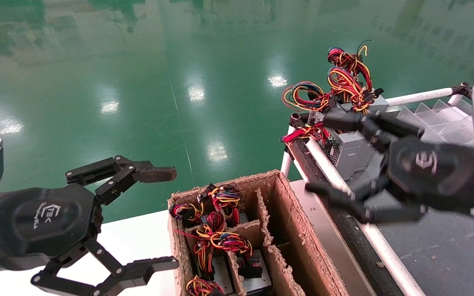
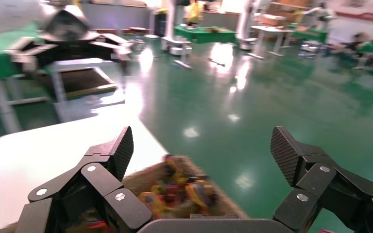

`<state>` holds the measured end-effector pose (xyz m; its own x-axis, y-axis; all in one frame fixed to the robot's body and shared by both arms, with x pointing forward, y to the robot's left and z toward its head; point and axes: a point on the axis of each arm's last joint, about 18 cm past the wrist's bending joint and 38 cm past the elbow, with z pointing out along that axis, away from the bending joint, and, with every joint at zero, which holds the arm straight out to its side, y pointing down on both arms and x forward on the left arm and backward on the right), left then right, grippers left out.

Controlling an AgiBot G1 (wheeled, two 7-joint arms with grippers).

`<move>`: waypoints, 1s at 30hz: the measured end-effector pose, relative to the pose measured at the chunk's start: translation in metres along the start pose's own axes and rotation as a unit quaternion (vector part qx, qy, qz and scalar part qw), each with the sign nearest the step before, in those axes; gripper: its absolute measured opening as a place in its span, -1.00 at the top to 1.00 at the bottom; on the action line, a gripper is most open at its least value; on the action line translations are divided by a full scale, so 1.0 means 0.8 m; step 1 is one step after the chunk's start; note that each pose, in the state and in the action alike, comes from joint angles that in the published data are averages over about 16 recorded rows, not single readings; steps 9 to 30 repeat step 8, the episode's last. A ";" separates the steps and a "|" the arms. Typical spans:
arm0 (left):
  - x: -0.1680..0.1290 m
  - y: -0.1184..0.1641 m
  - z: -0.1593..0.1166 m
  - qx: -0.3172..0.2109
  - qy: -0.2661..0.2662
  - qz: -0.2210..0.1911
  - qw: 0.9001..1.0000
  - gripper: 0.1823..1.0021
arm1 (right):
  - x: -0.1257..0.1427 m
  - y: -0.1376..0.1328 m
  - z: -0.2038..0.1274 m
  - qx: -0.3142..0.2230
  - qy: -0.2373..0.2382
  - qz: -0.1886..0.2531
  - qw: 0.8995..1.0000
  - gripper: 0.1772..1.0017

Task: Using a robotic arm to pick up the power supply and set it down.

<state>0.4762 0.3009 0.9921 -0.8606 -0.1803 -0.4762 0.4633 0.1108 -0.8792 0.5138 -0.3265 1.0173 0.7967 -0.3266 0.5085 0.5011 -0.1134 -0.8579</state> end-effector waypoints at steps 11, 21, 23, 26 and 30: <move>0.000 0.000 0.000 0.000 0.000 0.000 1.000 -1.00 | -0.034 0.000 0.006 -0.002 -0.043 0.010 0.999 -1.00; 0.000 0.000 0.000 0.000 0.000 0.000 1.000 -1.00 | -0.034 0.000 0.006 -0.002 -0.043 0.010 0.999 -1.00; 0.000 0.000 0.000 0.000 0.000 0.000 1.000 -1.00 | -0.034 0.000 0.006 -0.002 -0.043 0.010 0.999 -1.00; 0.000 0.000 0.000 0.000 0.000 0.000 1.000 -1.00 | -0.034 0.000 0.006 -0.002 -0.043 0.010 0.999 -1.00; 0.000 0.000 0.000 0.000 0.000 0.000 1.000 -1.00 | -0.034 0.000 0.006 -0.002 -0.043 0.010 0.999 -1.00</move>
